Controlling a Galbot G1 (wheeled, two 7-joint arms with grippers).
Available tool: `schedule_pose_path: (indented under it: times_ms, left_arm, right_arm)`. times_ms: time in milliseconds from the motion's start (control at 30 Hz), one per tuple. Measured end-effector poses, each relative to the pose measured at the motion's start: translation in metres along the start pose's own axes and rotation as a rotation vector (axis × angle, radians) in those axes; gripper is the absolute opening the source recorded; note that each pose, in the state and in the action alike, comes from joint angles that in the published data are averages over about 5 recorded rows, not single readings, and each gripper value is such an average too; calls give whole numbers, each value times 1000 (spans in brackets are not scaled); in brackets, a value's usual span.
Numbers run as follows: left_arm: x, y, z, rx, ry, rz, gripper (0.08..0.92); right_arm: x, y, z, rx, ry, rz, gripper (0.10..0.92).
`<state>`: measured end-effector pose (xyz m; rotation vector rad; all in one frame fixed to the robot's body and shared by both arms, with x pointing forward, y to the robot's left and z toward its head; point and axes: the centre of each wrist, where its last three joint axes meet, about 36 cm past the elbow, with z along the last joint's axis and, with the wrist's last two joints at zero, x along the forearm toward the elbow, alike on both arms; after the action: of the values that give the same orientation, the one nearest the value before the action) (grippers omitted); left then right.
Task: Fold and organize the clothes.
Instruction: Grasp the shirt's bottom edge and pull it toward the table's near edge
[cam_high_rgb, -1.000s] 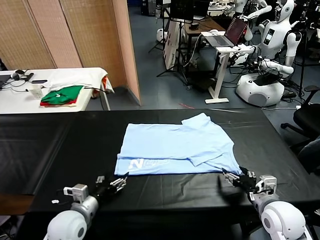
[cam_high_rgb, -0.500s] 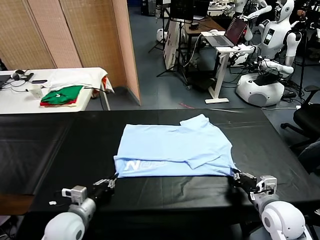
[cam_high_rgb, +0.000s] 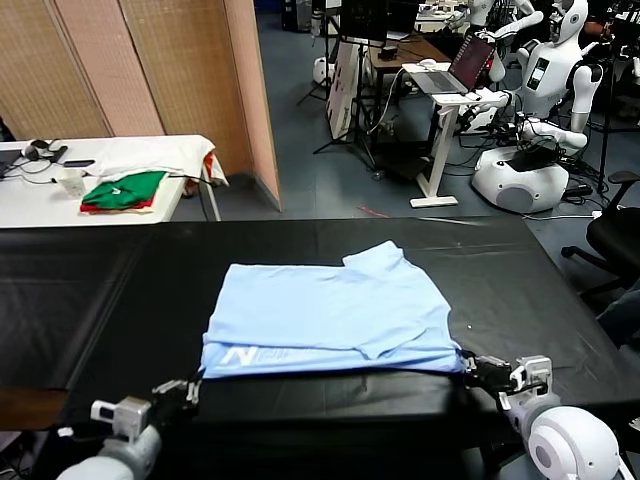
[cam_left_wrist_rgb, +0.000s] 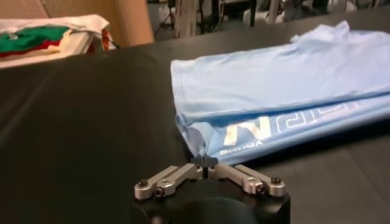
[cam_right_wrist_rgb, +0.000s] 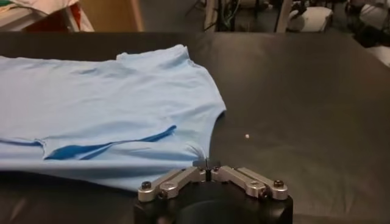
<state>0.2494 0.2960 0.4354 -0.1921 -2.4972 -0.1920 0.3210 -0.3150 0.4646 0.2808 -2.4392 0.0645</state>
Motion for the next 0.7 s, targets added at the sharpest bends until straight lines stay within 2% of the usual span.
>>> schedule_pose_path:
  times_ms: [67, 167, 267, 367, 433, 533, 600, 700]
  left_arm:
    - [5, -2, 3, 3, 9, -3, 146]
    - [10, -4, 7, 8, 20, -8, 146]
    - [15, -5, 9, 10, 31, -14, 146]
    - [20, -5, 8, 9, 48, -19, 150]
    - [25, -5, 6, 6, 60, -20, 191]
    - [31, -4, 2, 1, 72, -20, 344]
    - [34, -4, -4, -1, 69, -20, 476]
    - [38, 0, -15, 1, 48, -21, 665]
  right_arm:
    - [2, 2, 1, 7, 7, -6, 141]
    - [7, 4, 3, 18, 14, -13, 195]
    - [14, 8, 4, 26, 17, -19, 351]
    - [22, 13, 4, 32, 14, -25, 541]
    - [27, 16, 2, 34, 2, -27, 673]
    - [34, 19, -6, 28, -31, -35, 832]
    - [36, 20, -14, 18, -63, -40, 886]
    - [32, 18, -31, 16, -120, -38, 904]
